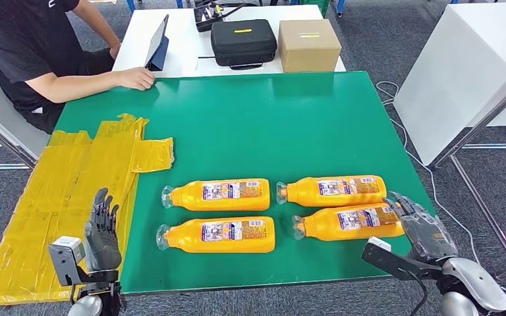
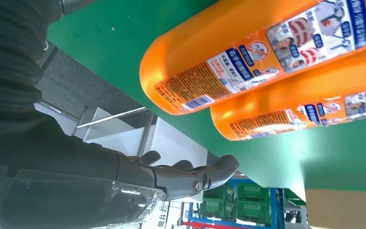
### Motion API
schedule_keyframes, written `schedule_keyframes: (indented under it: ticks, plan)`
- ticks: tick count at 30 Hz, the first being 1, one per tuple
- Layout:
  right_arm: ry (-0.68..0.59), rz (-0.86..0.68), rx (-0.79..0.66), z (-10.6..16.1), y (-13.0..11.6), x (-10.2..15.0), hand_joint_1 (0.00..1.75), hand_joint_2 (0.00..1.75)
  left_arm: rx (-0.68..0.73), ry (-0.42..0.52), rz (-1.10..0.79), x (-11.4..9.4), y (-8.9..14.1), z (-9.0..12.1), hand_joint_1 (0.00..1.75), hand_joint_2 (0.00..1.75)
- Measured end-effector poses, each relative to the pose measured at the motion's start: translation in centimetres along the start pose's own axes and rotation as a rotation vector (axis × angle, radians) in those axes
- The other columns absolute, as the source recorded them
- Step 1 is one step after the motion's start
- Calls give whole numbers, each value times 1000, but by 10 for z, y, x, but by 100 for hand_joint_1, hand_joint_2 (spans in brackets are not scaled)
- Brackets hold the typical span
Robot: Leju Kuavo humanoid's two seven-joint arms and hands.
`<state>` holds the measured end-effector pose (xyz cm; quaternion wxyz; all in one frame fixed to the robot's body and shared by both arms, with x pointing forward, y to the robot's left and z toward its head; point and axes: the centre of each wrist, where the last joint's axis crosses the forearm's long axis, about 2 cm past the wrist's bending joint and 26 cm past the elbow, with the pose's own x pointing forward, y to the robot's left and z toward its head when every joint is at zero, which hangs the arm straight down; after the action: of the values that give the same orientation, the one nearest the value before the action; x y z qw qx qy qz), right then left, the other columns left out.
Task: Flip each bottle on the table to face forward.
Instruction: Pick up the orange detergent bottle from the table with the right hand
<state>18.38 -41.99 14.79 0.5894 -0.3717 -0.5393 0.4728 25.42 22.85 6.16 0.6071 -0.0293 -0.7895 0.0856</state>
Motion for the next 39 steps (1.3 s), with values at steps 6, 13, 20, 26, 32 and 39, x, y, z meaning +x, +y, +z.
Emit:
schedule_keyframes:
  ticks: [6,13,20,26,32,39]
  plan:
    - [34,9,24,-9,10,-6,0,175,5,4,-1,0,1,2,0,0]
    - [50,-9,64,-38,29,-16,0,175,13,3,2,-1,0,-3,0,0]
    - [58,5,75,-59,37,-19,0,175,20,6,7,-2,0,-6,0,0]
    - [87,52,70,-70,48,-9,82,175,17,6,10,-1,-3,-8,0,0]
    - [37,48,125,-92,48,-14,175,175,21,3,15,0,-6,-14,0,0]
    - [24,62,168,-101,43,-19,175,175,31,3,19,0,-4,-15,0,0]
